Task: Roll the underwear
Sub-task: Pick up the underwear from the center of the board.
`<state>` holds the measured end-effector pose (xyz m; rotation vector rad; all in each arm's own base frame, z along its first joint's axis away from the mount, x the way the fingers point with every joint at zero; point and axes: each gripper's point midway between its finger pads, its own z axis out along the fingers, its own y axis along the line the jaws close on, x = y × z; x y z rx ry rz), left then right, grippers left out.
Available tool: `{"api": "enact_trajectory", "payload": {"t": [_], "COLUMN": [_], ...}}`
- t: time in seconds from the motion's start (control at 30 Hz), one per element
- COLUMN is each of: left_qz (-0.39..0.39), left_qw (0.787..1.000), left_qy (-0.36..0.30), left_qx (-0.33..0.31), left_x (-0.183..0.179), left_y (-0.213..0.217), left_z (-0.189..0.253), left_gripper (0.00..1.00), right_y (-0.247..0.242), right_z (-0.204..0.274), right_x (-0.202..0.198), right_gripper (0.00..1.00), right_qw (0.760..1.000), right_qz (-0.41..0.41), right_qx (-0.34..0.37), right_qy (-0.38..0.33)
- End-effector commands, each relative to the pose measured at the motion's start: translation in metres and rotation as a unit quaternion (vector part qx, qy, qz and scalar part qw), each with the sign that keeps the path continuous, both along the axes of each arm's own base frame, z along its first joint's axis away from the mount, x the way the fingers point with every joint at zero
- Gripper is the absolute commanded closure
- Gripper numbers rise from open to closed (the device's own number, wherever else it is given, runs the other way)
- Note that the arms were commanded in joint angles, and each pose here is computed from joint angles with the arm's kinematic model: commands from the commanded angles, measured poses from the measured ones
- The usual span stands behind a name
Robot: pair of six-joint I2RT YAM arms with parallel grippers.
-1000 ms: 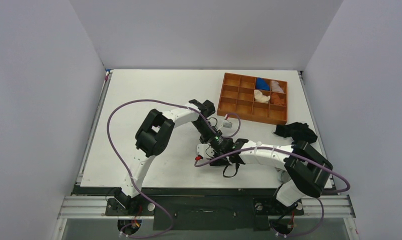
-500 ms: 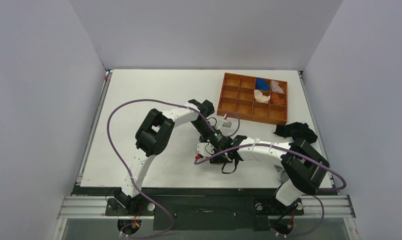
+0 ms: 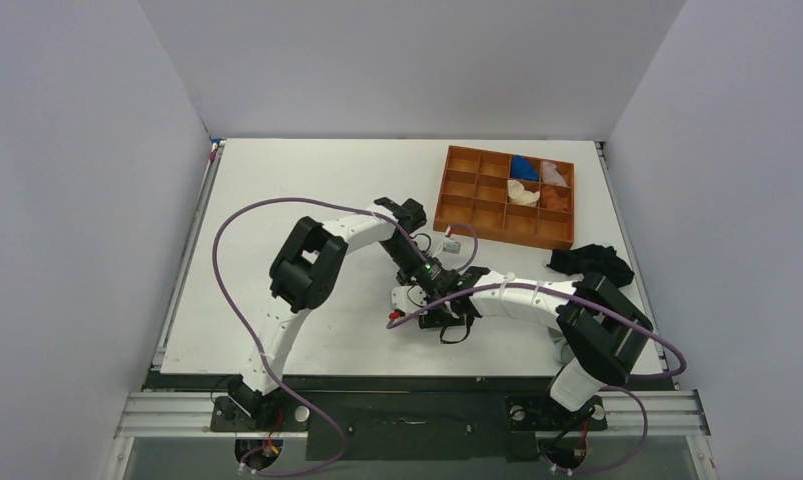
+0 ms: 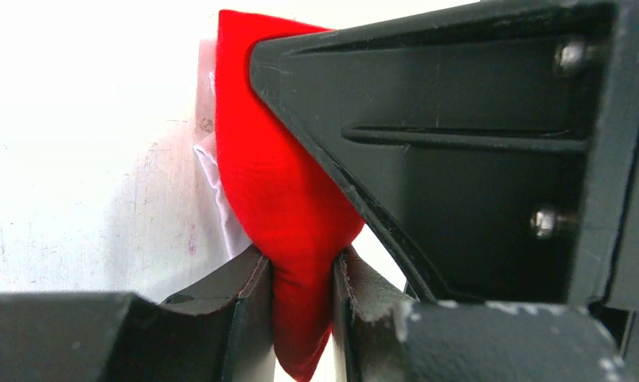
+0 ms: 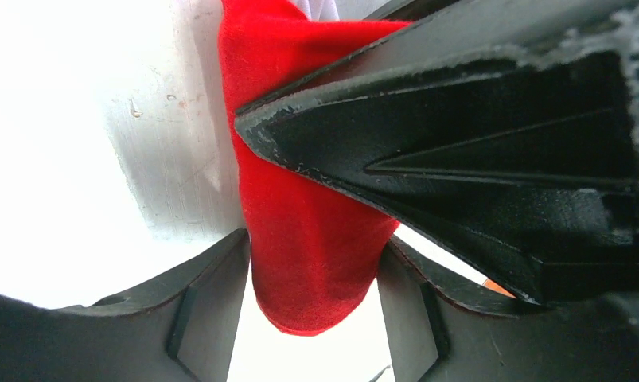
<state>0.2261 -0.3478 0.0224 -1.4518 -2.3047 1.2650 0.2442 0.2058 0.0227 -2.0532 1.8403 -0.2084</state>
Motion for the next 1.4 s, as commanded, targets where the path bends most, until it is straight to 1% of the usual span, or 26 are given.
{"api": "enact_trajectory", "payload": {"t": [0.0, 0.2, 0.4, 0.57, 0.7, 0.97, 1.17, 1.37], "left_qz": [-0.075, -0.082, -0.096, -0.106, -0.108, -0.110, -0.111, -0.107], "left_qw": [0.993, 0.993, 0.994, 0.994, 0.994, 0.993, 0.993, 0.994], "left_qy": [-0.054, -0.047, -0.022, -0.021, -0.015, -0.012, -0.011, -0.006], "left_qx": [0.074, 0.065, 0.046, 0.029, 0.030, 0.031, 0.030, 0.029], "left_x": [-0.010, -0.014, -0.022, -0.026, -0.027, -0.028, -0.028, -0.028], "left_y": [0.020, 0.020, 0.020, 0.021, 0.022, 0.022, 0.021, 0.021], "left_z": [-0.062, -0.059, -0.057, -0.056, -0.057, -0.059, -0.058, -0.056], "left_gripper": [1.00, 1.00, 1.00, 1.00, 1.00, 1.00, 1.00, 1.00], "right_y": [0.025, 0.023, 0.017, 0.009, 0.007, 0.008, 0.019, 0.023], "right_z": [0.004, 0.004, 0.008, 0.007, 0.010, 0.010, 0.010, 0.009], "right_x": [0.024, 0.029, 0.029, 0.027, 0.028, 0.028, 0.023, 0.020], "right_gripper": [0.43, 0.41, 0.41, 0.40, 0.40, 0.39, 0.35, 0.32], "right_qw": [0.998, 0.998, 0.997, 0.995, 0.994, 0.995, 0.996, 0.996], "right_qz": [0.001, -0.002, -0.011, -0.016, -0.018, -0.007, 0.005, -0.002], "right_qx": [0.047, 0.045, 0.064, 0.077, 0.089, 0.088, 0.083, 0.081], "right_qy": [-0.029, -0.038, -0.043, -0.054, -0.059, -0.055, -0.044, -0.047]}}
